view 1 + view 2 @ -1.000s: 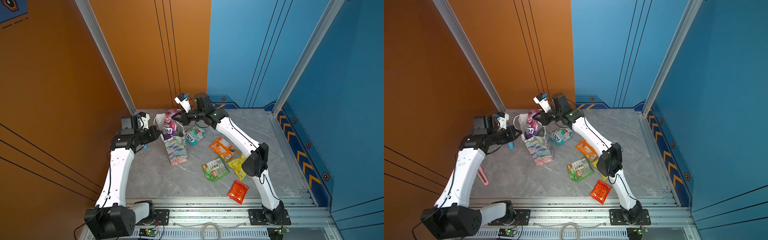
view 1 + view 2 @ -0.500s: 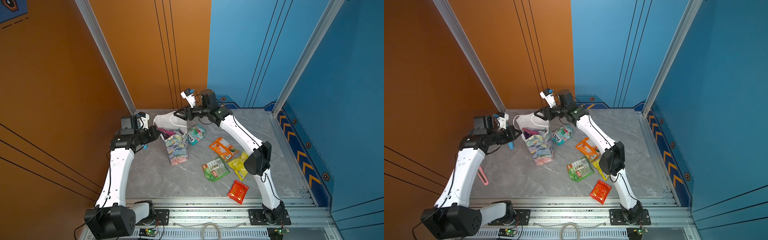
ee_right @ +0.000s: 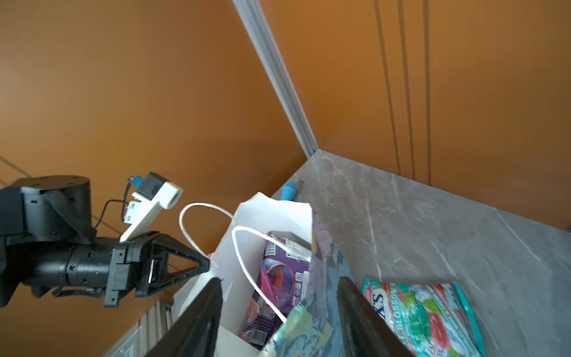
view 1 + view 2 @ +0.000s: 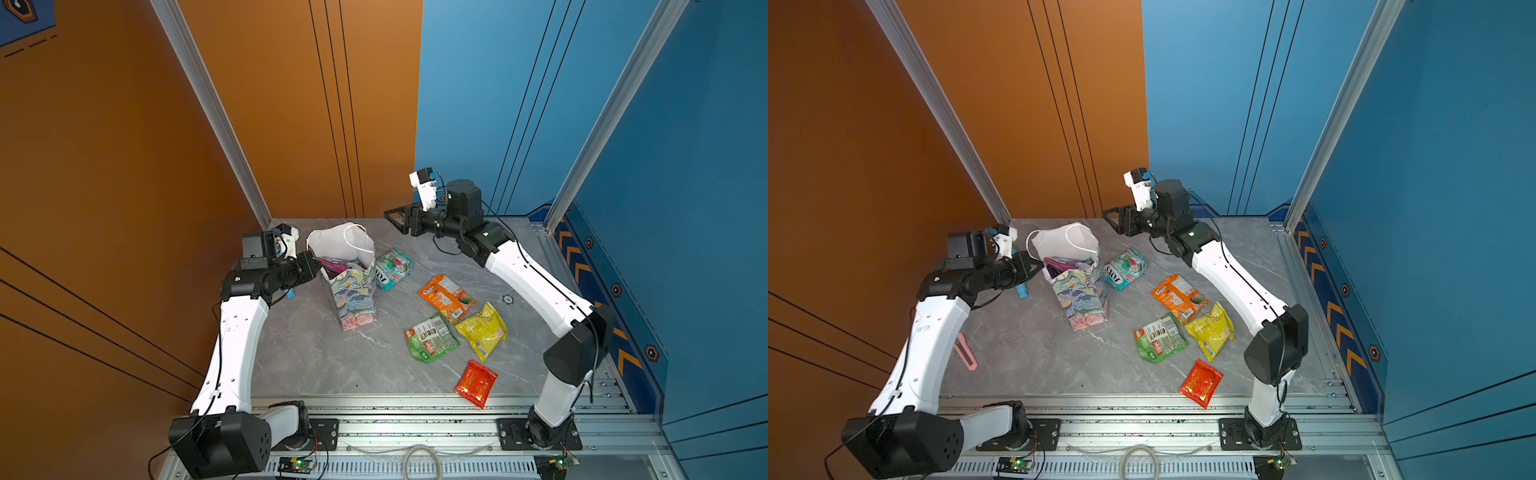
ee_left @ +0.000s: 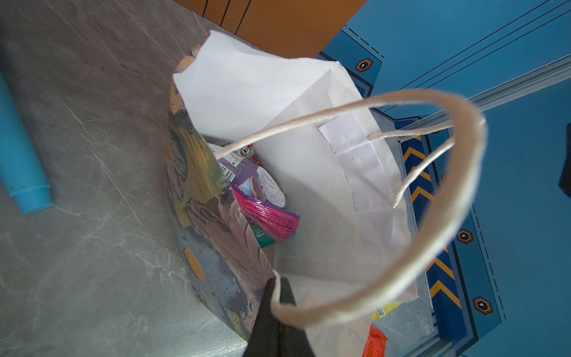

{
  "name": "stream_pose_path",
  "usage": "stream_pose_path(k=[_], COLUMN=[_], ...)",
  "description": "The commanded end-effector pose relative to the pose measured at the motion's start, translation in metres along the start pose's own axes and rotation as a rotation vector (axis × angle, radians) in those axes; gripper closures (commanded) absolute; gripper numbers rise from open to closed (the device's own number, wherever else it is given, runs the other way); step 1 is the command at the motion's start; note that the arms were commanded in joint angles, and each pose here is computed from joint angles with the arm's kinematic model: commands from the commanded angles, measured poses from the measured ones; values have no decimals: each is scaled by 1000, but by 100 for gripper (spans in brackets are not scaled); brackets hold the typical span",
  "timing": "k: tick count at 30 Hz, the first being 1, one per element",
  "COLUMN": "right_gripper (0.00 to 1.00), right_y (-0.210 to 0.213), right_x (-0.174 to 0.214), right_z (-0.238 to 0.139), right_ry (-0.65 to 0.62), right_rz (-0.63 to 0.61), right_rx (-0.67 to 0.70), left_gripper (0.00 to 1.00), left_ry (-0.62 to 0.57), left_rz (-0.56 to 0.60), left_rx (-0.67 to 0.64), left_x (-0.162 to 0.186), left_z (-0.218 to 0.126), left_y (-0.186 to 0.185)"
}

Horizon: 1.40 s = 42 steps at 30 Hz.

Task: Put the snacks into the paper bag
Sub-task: 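Withdraw the right gripper from the paper bag toward the teal candy bag, then lower the right gripper onto the teal Mint Blossom bag and close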

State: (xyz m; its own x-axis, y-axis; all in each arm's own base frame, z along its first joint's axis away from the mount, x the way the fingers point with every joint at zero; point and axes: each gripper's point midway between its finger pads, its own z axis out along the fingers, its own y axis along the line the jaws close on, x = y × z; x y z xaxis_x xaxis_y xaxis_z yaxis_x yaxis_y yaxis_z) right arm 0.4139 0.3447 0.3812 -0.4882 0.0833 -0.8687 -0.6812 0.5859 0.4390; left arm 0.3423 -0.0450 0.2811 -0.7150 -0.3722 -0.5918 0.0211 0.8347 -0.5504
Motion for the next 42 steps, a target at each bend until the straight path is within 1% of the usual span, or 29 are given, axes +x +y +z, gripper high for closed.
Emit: stream_pose_path(k=[1,2,4,8,13,17,23,28,31,33,36,40,42], right_gripper=[35,34,31,30,30,29,29,29,30,30,31,32,35], right_y=[-51,-61,-84,-125,-157,-175,-192,-208,-209,-206,-202,-200,-200], right_x=[39,48,80,131,178,201,217,222,220,214,208,203,198], right_z=[-19,-28,-47,-82,-111,-119,-105,-86,-67,-51,-28,4,22], right_ry=[45,57,97,169,229,290,371,394,399,380,360,348,331], right_rz=[73,85,118,197,271,296,294,331,351,369,387,392,396], right_rx=[249,306,417,584,678,714,726,696,647,591,546,523,511], left_gripper=[100,100,100,100,100,100,100,100,100,100,100,100,100], left_ry=[-31,-30,-32,-40,-41,-37,-33,-32,-29,-28,-23,-21,-22], left_rz=[24,23,24,27,18,14,14,12,9,12,10,6,9], left_rx=[30,29,27,22,25,24,29,26,30,28,26,30,28], left_x=[-10,-9,-9,-11,-12,-11,-10,-8,-8,-8,-6,-6,-7], left_z=[-6,-6,-7,-9,-10,-9,-8,-8,-7,-7,-6,-5,-5], left_y=[-9,-8,-8,-8,-9,-8,-9,-7,-8,-7,-6,-6,-6])
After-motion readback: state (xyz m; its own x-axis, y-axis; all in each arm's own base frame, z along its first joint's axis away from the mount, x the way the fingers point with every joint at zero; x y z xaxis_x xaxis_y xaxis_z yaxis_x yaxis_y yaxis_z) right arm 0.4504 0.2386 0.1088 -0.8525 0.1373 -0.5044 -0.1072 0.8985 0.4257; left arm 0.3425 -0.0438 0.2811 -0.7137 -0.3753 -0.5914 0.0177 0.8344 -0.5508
